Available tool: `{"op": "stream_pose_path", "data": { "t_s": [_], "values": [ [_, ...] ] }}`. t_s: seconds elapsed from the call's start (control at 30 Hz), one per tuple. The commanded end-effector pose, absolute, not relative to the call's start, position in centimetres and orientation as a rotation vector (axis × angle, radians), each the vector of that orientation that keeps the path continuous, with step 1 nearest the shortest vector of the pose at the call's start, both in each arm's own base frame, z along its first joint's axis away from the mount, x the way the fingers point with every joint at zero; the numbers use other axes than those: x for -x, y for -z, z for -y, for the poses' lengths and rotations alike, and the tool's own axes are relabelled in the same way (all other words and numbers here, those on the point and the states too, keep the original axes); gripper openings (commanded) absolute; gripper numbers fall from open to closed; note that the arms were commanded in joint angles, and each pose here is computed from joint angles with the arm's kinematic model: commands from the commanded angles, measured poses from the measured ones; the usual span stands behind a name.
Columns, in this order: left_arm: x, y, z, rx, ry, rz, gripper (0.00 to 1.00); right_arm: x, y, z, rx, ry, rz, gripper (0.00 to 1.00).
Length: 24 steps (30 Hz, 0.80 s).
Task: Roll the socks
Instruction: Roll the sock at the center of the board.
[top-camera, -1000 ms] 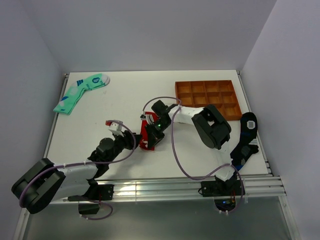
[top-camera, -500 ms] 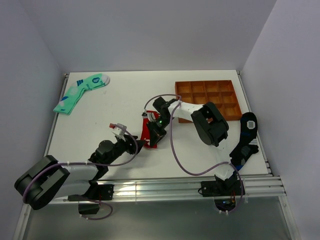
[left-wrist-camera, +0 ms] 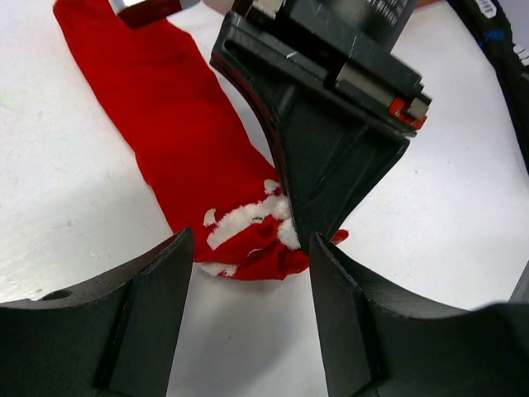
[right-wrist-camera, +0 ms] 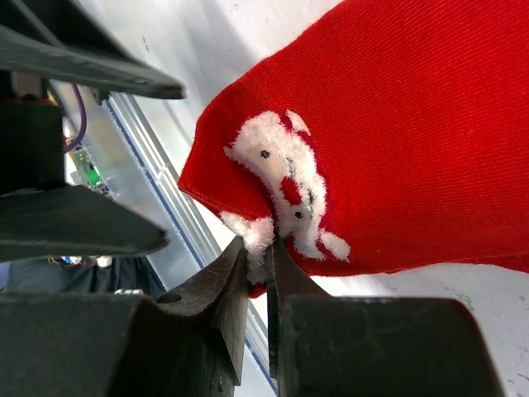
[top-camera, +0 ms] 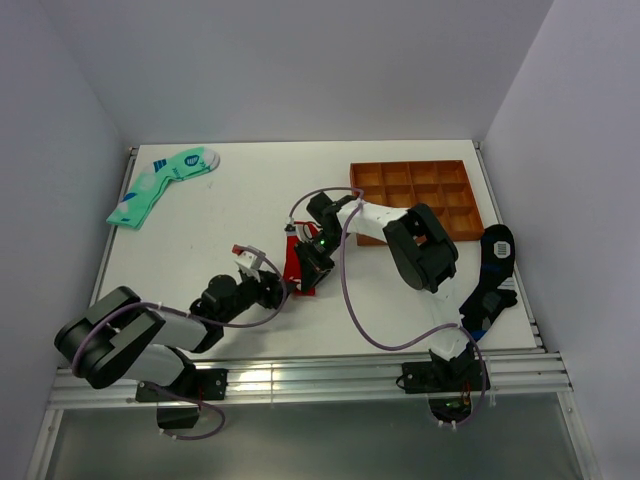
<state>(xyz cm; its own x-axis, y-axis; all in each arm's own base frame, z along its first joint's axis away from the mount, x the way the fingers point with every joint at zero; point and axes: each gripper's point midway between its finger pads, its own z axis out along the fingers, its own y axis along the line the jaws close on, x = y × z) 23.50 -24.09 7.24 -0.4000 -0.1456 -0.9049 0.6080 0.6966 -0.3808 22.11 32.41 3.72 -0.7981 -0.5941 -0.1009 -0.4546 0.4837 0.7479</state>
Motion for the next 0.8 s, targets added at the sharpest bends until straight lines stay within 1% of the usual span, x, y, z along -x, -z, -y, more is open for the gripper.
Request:
{"op": "stream_pose_path", "data": {
  "t_s": [0.0, 0.23, 0.57, 0.77],
  "values": [
    [-23.8, -9.5, 25.4, -0.398, 0.915, -1.706, 0.63, -22.5, -4.1, -32.5, -0.919, 1.221, 2.547, 0.00],
    [-23.9, -9.4, 25.7, -0.406, 0.922, -1.715, 0.62, -22.2, -4.0, -32.3, -0.917, 1.223, 2.548, 0.00],
    [-23.8, -8.5, 25.7, -0.407, 0.920, -1.741, 0.58, -22.1, -4.1, -32.2, -0.921, 1.213, 2.551, 0.00],
    [-23.8, -8.3, 26.2, -0.423, 0.935, -1.745, 0.58, -22.1, -4.1, -32.2, -0.927, 1.217, 2.550, 0.00]
  ]
}}
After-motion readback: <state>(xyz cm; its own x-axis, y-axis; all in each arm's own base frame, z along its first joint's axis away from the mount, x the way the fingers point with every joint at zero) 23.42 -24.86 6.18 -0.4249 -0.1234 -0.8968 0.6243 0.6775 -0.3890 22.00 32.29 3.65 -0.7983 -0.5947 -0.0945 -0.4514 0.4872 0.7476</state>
